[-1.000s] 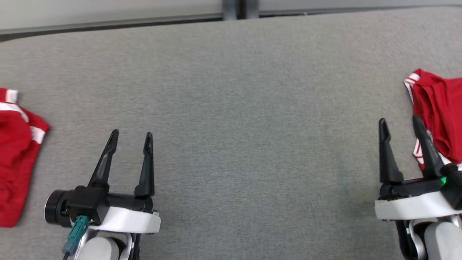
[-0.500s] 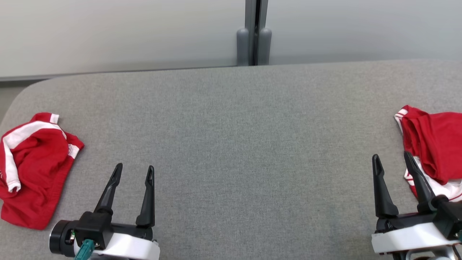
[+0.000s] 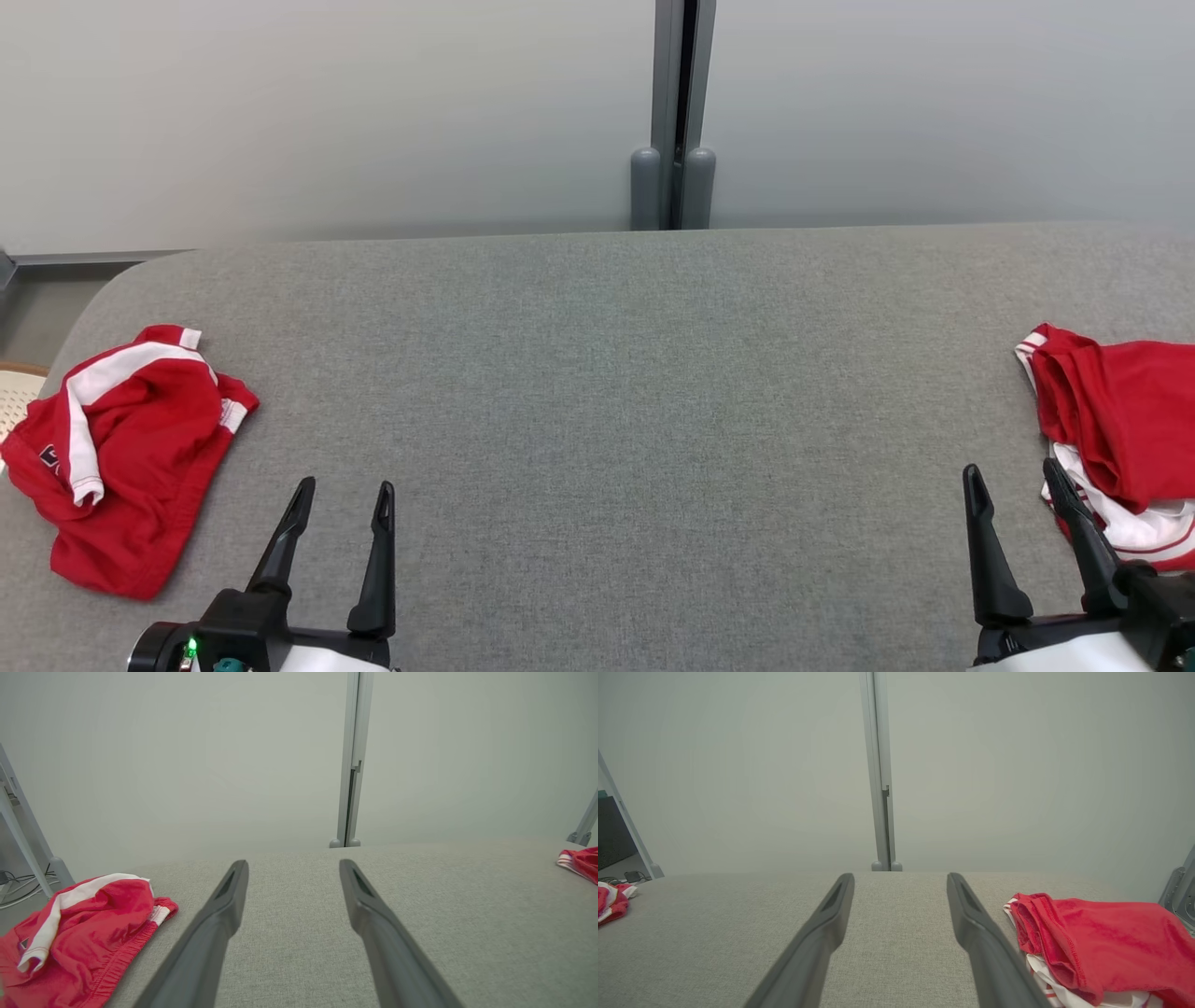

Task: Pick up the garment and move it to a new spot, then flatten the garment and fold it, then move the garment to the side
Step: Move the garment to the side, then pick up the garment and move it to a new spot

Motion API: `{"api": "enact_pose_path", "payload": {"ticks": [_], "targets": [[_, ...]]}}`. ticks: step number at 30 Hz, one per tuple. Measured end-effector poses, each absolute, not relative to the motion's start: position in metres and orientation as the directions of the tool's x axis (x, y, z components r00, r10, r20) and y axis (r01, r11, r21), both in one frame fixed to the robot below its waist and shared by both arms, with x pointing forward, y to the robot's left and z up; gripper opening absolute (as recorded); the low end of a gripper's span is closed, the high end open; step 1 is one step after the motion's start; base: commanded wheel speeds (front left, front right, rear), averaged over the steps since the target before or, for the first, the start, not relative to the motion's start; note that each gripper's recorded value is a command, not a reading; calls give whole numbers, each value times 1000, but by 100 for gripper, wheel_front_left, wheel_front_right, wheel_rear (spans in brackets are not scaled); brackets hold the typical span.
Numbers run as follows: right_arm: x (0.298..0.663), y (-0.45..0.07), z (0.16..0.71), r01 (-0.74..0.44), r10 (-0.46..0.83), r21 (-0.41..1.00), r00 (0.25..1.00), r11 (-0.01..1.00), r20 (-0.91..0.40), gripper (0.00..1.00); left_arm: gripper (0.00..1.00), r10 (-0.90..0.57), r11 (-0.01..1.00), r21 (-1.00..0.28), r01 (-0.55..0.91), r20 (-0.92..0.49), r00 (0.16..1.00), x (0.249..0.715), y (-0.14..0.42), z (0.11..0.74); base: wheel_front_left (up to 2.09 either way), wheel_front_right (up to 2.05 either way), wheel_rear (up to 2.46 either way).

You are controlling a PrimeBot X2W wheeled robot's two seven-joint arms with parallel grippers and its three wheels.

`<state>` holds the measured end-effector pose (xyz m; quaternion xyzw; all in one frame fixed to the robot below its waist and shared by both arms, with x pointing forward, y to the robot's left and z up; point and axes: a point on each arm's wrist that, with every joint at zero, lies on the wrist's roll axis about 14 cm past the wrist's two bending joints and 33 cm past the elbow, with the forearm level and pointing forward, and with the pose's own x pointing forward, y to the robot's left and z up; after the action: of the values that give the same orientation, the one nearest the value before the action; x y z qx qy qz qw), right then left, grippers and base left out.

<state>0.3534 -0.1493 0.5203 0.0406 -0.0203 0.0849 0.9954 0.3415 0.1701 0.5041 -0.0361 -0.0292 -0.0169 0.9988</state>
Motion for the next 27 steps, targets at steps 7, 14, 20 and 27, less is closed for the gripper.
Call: {"api": "enact_pose_path", "payload": {"ticks": [7, 14, 20, 27], "targets": [[346, -150, 522, -169, 166, 76, 985, 983, 45, 100, 100, -27, 997, -71, 31, 54, 998, 333, 172, 504, 0, 0, 0], [345, -150, 522, -166, 164, 73, 986, 983, 41, 100, 100, -25, 997, -67, 28, 52, 998, 332, 172, 504, 0, 0, 0], [344, -151, 522, -163, 161, 72, 986, 984, 41, 100, 100, -25, 997, -68, 29, 53, 998, 332, 172, 504, 0, 0, 0], [344, -151, 523, -163, 160, 73, 986, 984, 45, 100, 100, -29, 997, -68, 32, 53, 998, 331, 170, 504, 0, 0, 0]]}}
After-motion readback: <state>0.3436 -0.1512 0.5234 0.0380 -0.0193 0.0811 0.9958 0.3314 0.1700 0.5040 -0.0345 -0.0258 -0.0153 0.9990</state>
